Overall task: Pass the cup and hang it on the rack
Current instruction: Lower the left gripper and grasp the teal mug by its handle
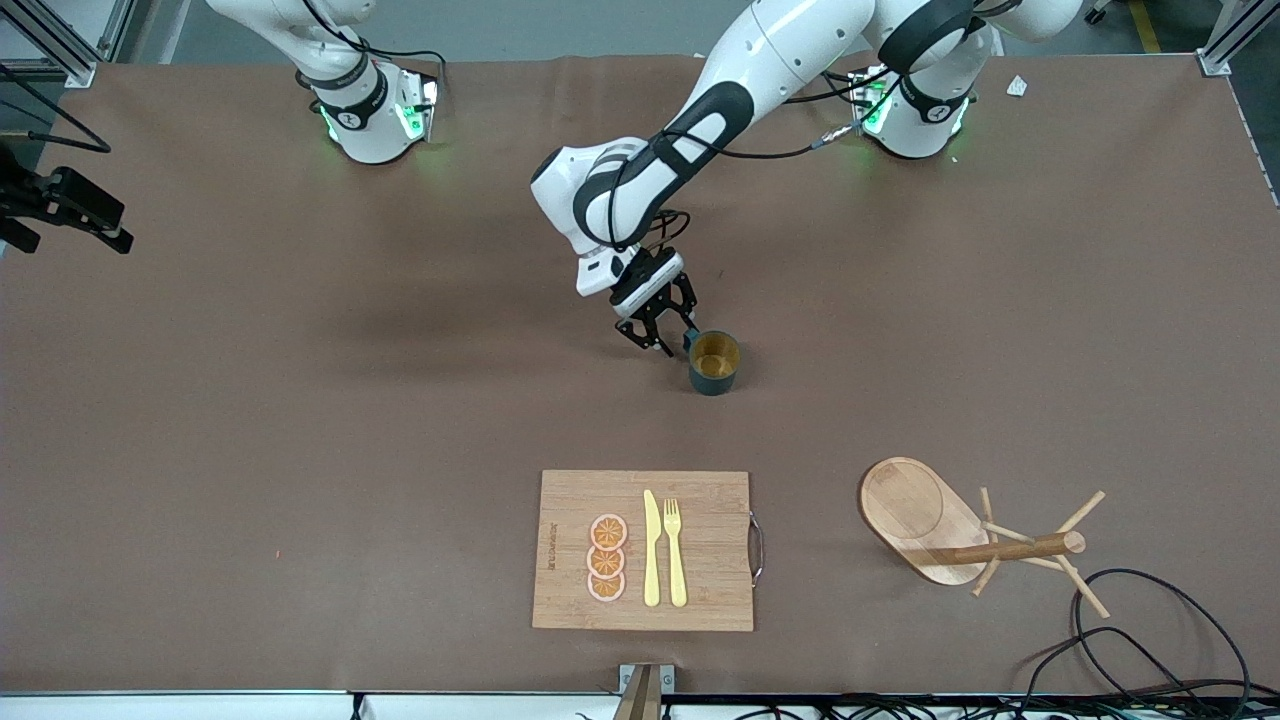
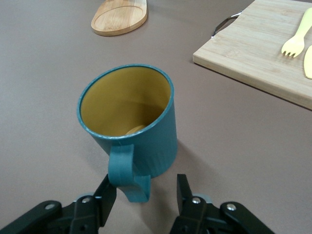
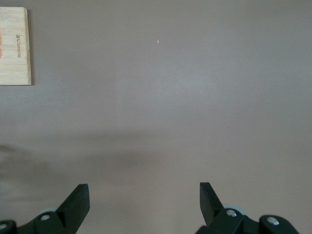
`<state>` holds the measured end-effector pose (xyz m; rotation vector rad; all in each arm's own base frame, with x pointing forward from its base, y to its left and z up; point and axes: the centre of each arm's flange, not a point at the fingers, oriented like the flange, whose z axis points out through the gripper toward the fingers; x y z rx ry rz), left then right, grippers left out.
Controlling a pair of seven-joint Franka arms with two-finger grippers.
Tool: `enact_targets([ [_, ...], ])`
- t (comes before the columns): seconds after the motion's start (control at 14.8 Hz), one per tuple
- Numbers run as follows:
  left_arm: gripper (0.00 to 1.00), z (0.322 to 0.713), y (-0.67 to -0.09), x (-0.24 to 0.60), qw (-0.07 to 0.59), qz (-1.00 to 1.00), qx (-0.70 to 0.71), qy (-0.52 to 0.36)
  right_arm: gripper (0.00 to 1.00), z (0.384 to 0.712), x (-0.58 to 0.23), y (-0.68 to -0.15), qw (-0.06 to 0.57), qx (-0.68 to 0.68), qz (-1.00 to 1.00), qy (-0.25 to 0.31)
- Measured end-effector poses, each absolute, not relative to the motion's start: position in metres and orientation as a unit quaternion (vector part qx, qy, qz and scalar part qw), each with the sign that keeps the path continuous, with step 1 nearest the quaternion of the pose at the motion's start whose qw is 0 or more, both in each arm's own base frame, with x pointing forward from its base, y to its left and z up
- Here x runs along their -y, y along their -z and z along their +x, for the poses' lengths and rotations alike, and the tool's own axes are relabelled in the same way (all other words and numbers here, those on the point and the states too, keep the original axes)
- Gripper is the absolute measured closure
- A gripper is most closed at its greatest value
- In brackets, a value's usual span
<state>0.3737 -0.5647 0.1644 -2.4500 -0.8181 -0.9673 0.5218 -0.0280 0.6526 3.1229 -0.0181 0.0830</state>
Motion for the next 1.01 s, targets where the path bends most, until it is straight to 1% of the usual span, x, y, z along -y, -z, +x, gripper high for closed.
enact_targets([
  [0.14,0.43,0.375,-0.162,0.564,0.192,-0.872,0.289,0.347,0.0,0.522,0.028,-0.653,0.009,0.006,1.0,-0.026],
  [0.2,0.46,0.375,-0.162,0.563,0.193,-0.872,0.286,0.347,0.0,0.522,0.028,-0.653,0.009,0.006,1.0,-0.026],
  [0.27,0.46,0.376,-0.162,0.563,0.195,-0.873,0.283,0.346,0.0,0.522,0.028,-0.653,0.009,0.006,1.0,-0.026],
  [0.47,0.51,0.376,-0.161,0.562,0.199,-0.875,0.275,0.344,0.0,0.522,0.029,-0.653,0.009,0.007,1.0,-0.026],
  [0.74,0.53,0.374,-0.151,0.561,0.205,-0.876,0.272,0.341,0.0,0.522,0.029,-0.653,0.008,0.007,1.0,-0.026],
  [0.81,0.58,0.374,-0.149,0.56,0.206,-0.876,0.271,0.34,0.0,0.522,0.029,-0.653,0.008,0.007,1.0,-0.026],
  [0.88,0.58,0.373,-0.148,0.56,0.206,-0.877,0.271,0.34,0.0,0.522,0.029,-0.653,0.008,0.007,1.0,-0.026],
  [0.95,0.64,0.373,-0.148,0.56,0.206,-0.877,0.271,0.34,0.0,0.522,0.029,-0.653,0.008,0.007,1.0,-0.026],
  [1.01,0.67,0.373,-0.148,0.56,0.206,-0.877,0.271,0.34,0.0,0.522,0.029,-0.653,0.008,0.007,1.0,-0.026],
])
